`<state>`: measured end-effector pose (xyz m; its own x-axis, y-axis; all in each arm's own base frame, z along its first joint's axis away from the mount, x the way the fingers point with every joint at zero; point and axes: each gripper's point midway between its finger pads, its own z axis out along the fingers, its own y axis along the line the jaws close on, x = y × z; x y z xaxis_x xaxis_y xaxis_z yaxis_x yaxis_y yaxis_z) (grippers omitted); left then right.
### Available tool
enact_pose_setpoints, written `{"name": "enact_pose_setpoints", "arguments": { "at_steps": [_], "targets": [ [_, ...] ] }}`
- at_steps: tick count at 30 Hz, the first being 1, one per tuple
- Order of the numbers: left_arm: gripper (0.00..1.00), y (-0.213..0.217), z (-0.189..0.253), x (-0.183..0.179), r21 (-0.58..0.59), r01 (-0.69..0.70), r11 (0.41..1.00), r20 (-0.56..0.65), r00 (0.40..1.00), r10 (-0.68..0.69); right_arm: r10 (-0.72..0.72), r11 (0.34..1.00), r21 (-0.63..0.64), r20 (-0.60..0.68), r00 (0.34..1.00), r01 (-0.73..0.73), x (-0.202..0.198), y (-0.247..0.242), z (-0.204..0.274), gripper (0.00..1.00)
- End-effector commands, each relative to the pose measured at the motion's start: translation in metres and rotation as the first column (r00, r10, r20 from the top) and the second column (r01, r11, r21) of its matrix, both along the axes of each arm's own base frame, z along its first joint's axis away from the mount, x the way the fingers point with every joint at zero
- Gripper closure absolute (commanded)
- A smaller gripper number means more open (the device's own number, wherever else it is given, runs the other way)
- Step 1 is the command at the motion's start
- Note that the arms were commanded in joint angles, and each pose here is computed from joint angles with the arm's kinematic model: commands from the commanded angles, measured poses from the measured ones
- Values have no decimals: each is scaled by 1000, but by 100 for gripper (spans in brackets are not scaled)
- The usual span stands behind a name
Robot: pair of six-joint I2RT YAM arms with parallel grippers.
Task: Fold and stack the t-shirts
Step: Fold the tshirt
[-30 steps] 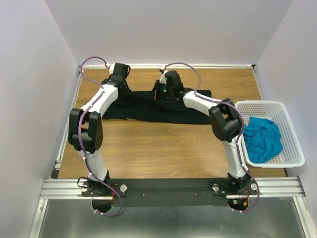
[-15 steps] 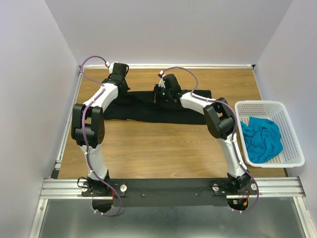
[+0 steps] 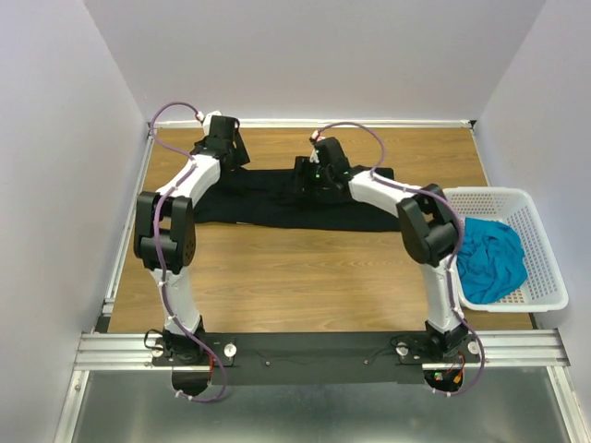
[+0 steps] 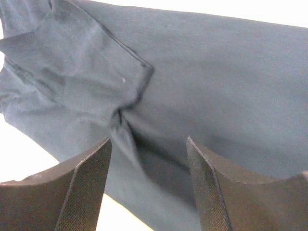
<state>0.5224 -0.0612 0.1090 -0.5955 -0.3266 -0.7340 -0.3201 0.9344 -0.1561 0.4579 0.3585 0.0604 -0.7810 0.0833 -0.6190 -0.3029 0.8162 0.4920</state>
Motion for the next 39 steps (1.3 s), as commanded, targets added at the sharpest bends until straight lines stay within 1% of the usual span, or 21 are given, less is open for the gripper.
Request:
{"name": "enact_pose_setpoints", "arguments": {
  "at_steps": [1, 2, 3, 4, 6, 7, 8, 9, 11, 13, 16, 20, 23, 25, 29, 31, 34, 36, 37, 38, 39],
  "targets": [
    [14, 32, 60, -24, -44, -133, 990, 106, 985, 137, -80, 988, -122, 90, 993, 91, -6, -56, 45, 27],
    [14, 42, 61, -33, -52, -162, 985, 107, 980, 167, -97, 984, -139, 101, 990, 110, -9, -67, 50, 27],
    [14, 50, 49, -48, -56, -197, 979, 79, 976, 201, -98, 980, -165, 91, 991, 112, -17, -79, 46, 26],
    [14, 53, 60, -57, -65, -208, 976, 101, 972, 213, -107, 975, -190, 56, 993, 116, -29, -92, 34, 26],
    [19, 58, 50, -77, -61, -213, 975, 75, 973, 217, -165, 965, -207, 11, 986, 164, -44, -128, 28, 26],
    [22, 58, 46, -82, -60, -213, 975, 66, 974, 216, -164, 968, -189, 20, 986, 165, -45, -127, 38, 26],
    [30, 58, 38, -87, -56, -213, 975, 47, 975, 216, -190, 961, -211, -27, 981, 180, -57, -146, 21, 26],
    [35, 60, 23, -96, -46, -217, 975, 11, 976, 218, -213, 959, -198, -35, 976, 203, -62, -154, 26, 26],
    [45, 64, 6, -103, -52, -234, 971, -31, 972, 233, -253, 950, -211, -89, 963, 230, -76, -177, 9, 26],
    [50, 71, -17, -110, -66, -257, 964, -82, 964, 252, -298, 939, -209, -107, 948, 272, -81, -194, 6, 27],
    [53, 83, -43, -119, -71, -299, 951, -143, 947, 287, -359, 918, -228, -141, 923, 323, -87, -219, -7, 27],
    [56, 106, -69, -133, -61, -370, 927, -210, 913, 351, -436, 886, -264, -201, 877, 380, -95, -246, -32, 28],
    [57, 112, -91, -153, -75, -416, 906, -278, 881, 381, -482, 863, -299, -251, 839, 406, -104, -260, -54, 29],
    [57, 118, -96, -163, -83, -446, 891, -292, 866, 407, -500, 854, -314, -280, 819, 414, -111, -265, -64, 29],
    [57, 139, -105, -189, -71, -517, 853, -318, 822, 472, -564, 814, -355, -293, 772, 459, -121, -281, -73, 29],
    [57, 150, -107, -200, -65, -547, 835, -327, 802, 500, -612, 772, -403, -264, 746, 491, -122, -297, -72, 29],
    [57, 154, -104, -202, -85, -550, 831, -320, 805, 500, -610, 761, -440, -231, 758, 477, -120, -305, -63, 29],
    [55, 150, -96, -198, -113, -532, 839, -311, 821, 479, -550, 800, -416, -218, 806, 433, -111, -299, -48, 29],
    [53, 148, -90, -194, -131, -521, 843, -297, 832, 468, -527, 816, -399, -214, 823, 419, -107, -295, -42, 29],
    [45, 146, -84, -193, -143, -512, 847, -283, 841, 461, -505, 833, -376, -211, 837, 407, -103, -290, -35, 29],
    [40, 145, -77, -190, -158, -504, 849, -266, 850, 455, -472, 853, -348, -199, 859, 389, -95, -283, -23, 29]
  ]
}}
